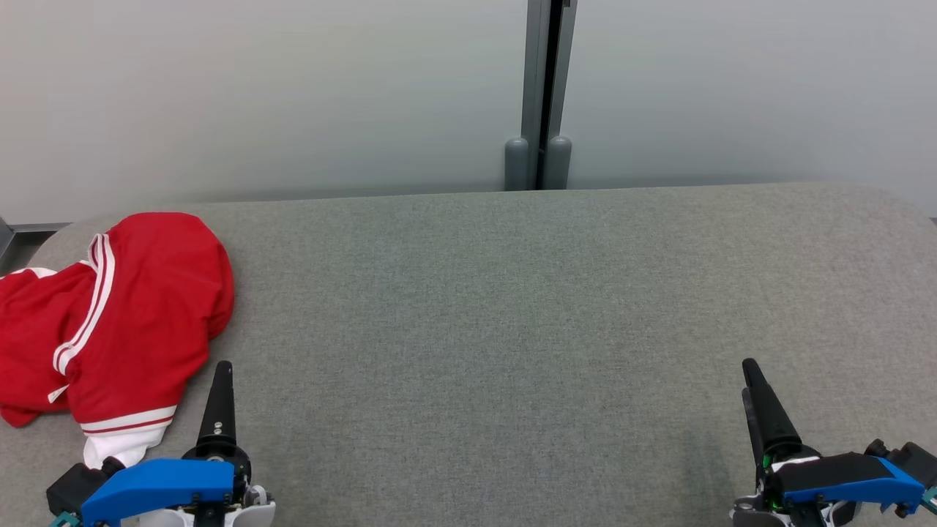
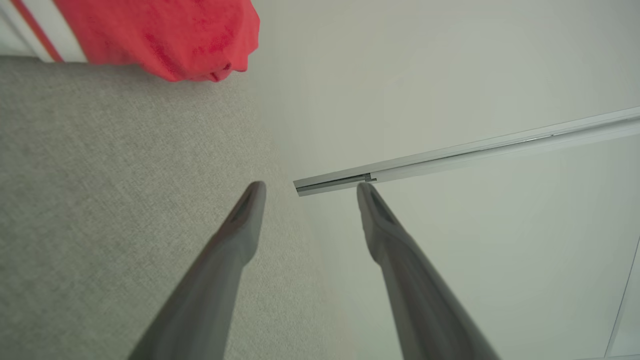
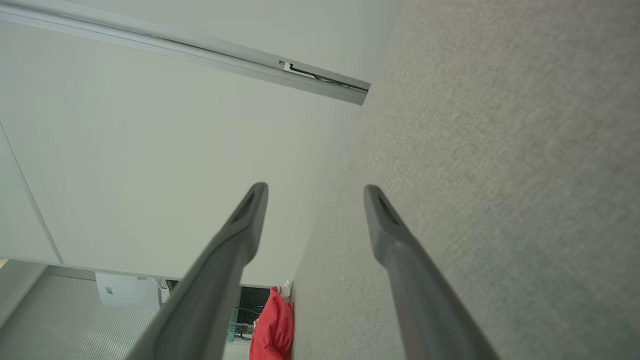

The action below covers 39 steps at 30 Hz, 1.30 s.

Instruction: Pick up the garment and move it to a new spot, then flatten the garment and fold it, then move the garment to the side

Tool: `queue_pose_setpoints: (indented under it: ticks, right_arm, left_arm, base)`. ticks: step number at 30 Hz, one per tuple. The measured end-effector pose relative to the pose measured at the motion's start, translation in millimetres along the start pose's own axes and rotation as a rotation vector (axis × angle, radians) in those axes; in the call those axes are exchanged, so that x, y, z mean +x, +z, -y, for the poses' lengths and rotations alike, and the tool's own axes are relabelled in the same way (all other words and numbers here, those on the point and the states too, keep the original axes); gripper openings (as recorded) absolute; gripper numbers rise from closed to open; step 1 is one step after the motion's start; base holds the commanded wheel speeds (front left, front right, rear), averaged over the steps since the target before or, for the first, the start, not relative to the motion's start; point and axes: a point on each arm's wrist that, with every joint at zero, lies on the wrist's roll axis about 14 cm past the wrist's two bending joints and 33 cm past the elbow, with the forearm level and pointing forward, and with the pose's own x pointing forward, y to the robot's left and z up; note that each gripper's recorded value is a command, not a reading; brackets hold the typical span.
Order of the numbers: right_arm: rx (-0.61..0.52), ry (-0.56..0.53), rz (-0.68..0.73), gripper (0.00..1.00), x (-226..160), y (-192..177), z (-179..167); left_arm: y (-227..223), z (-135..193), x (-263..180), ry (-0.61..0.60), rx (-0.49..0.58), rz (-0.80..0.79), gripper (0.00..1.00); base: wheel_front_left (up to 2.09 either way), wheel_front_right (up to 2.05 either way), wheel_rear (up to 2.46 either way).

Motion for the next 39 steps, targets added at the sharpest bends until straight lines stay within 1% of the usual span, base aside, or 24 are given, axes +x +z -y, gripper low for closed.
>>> queue_pose_setpoints:
  ticks: [1,2,3,6,7,8,10,17,26,39]
  right_arm:
    - [-0.018,0.000,0.001,1.00,0,0,0]
    - [-0.067,0.000,-0.001,1.00,0,-1,0]
    - [-0.067,0.000,-0.001,1.00,0,-1,0]
    - [-0.143,0.003,0.001,1.00,0,-1,-1]
    - [-0.143,0.003,0.001,1.00,0,-1,-1]
    - [-0.240,0.011,0.002,1.00,1,-1,-3]
    - [-0.240,0.011,0.002,1.00,1,-1,-3]
    - [-0.376,0.024,0.009,1.00,2,0,-7]
    - [-0.508,0.035,0.010,1.00,2,0,-9]
    - [-0.668,0.052,0.007,1.00,2,-3,-12]
  left_arm:
    - [0,0,0,0.003,0.028,0.000,1.00]
    - [-3,0,0,0.004,0.084,-0.007,1.00]
    - [-3,0,0,0.004,0.084,-0.007,1.00]
    - [-5,-2,-1,0.015,0.168,-0.015,1.00]
    - [-5,-2,-1,0.015,0.168,-0.015,1.00]
    - [-9,-4,-2,0.021,0.270,-0.025,1.00]
    - [-9,-4,-2,0.021,0.270,-0.025,1.00]
    - [-11,0,-1,0.007,0.430,-0.027,1.00]
    - [-12,0,-1,-0.002,0.587,-0.023,1.00]
    - [-17,2,-2,-0.022,0.768,-0.015,1.00]
  base:
    - [0.00,0.00,0.00]
    - [0.00,0.00,0.00]
    - [0.00,0.00,0.00]
    - [0.00,0.00,0.00]
    - [0.00,0.00,0.00]
    - [0.00,0.00,0.00]
    - [0.00,0.00,0.00]
    - [0.00,0.00,0.00]
    - [0.00,0.00,0.00]
    - [0.00,0.00,0.00]
